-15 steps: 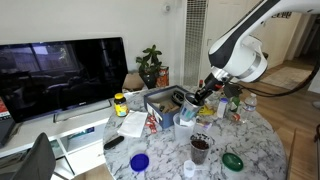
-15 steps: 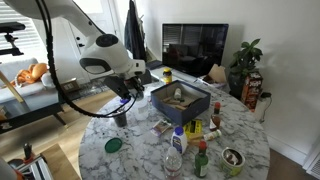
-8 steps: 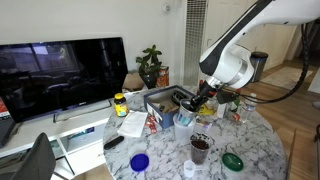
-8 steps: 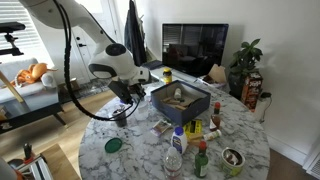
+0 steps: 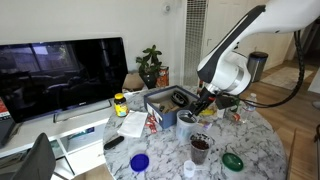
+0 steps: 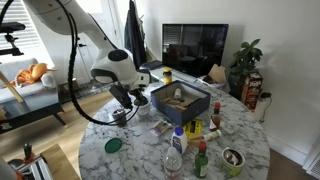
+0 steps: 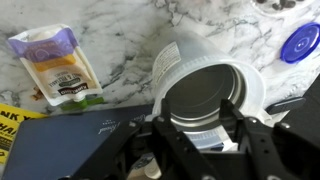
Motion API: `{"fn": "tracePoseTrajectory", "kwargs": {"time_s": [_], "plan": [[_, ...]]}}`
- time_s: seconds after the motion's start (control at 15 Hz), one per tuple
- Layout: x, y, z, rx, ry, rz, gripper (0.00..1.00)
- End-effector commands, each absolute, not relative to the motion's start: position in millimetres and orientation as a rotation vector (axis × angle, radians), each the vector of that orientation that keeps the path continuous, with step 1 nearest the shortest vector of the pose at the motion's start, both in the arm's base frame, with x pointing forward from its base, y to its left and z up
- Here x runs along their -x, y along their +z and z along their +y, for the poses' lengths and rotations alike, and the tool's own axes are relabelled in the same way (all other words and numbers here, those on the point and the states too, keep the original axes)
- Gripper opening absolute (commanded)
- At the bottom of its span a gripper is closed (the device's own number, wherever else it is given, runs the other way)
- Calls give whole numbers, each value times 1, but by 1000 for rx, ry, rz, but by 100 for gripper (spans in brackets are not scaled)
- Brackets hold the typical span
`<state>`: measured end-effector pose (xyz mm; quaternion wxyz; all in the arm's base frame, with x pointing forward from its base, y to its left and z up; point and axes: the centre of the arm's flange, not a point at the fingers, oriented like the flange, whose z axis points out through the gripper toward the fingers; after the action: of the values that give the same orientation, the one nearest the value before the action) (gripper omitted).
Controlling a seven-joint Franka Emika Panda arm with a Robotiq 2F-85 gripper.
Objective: Put the silver cup in the larger clear cup then put the small clear cup inside the silver cup.
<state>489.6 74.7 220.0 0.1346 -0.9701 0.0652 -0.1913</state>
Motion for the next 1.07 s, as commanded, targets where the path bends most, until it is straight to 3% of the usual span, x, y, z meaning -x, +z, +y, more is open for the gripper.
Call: {"fn": "tracePoseTrajectory", "kwargs": {"time_s": [0.0, 0.13, 0.67, 1.0], "plan": [[-466, 236, 75, 2827, -440, 206, 88], [-449, 232, 73, 2810, -372, 201, 100], [-441, 248, 85, 2765, -434, 167, 99], [-416, 228, 84, 2839, -222, 161, 100]]}}
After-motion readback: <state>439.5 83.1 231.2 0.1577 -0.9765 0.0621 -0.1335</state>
